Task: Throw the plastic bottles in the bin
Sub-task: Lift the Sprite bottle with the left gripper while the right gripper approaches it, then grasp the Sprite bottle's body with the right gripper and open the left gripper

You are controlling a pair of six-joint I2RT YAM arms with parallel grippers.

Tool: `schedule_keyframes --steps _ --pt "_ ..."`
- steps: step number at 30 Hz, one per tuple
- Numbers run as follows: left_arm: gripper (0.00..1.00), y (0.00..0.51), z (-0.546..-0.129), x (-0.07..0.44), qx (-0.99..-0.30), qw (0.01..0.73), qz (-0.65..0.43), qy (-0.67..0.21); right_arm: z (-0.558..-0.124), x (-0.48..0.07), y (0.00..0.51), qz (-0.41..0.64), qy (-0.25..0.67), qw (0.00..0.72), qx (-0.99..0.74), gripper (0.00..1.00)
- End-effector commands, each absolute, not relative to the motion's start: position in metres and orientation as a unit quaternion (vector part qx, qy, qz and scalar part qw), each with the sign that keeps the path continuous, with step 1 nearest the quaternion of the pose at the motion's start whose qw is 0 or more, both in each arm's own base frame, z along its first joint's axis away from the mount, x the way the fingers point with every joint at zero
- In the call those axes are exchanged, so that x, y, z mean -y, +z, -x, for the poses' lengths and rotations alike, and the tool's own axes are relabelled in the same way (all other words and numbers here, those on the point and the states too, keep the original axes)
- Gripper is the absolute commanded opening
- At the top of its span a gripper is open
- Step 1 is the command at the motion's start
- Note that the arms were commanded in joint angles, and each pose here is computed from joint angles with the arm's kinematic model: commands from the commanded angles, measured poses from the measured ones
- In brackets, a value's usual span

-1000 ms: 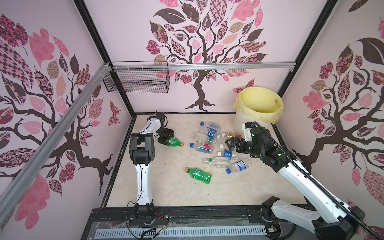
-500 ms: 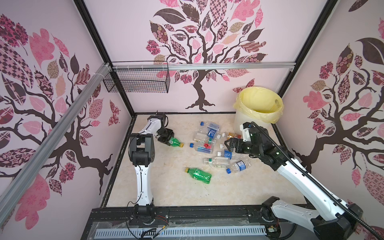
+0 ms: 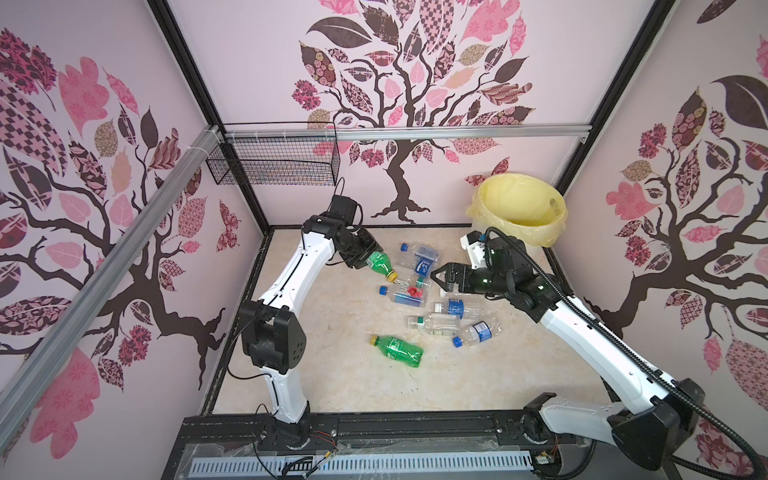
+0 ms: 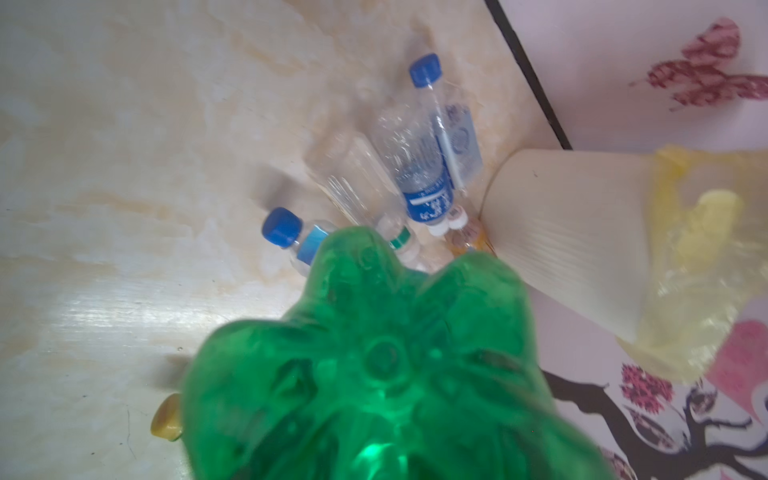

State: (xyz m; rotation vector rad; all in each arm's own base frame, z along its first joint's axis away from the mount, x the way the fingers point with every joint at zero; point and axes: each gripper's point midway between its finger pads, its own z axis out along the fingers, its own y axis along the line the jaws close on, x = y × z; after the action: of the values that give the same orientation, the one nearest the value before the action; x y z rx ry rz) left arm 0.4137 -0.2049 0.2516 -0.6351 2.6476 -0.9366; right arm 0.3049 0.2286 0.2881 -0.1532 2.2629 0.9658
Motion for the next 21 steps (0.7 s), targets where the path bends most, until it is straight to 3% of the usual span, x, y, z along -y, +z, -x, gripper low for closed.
schedule_keyframes --steps 1,10,21 --pt "0.43 0.273 -0.401 0.226 -0.906 0.144 0.16 -0.365 -0.302 -0.248 0.317 0.087 0.42 0.336 -0.839 1.0" --pt "0.41 0.317 -0.377 0.262 -0.871 0.127 0.129 -0.457 -0.282 -0.283 0.33 0.142 0.446 0.337 -0.817 0.97" --pt "0.41 0.347 -0.364 0.28 -0.848 0.118 0.121 -0.503 -0.282 -0.294 0.338 0.151 0.46 0.336 -0.808 0.81"
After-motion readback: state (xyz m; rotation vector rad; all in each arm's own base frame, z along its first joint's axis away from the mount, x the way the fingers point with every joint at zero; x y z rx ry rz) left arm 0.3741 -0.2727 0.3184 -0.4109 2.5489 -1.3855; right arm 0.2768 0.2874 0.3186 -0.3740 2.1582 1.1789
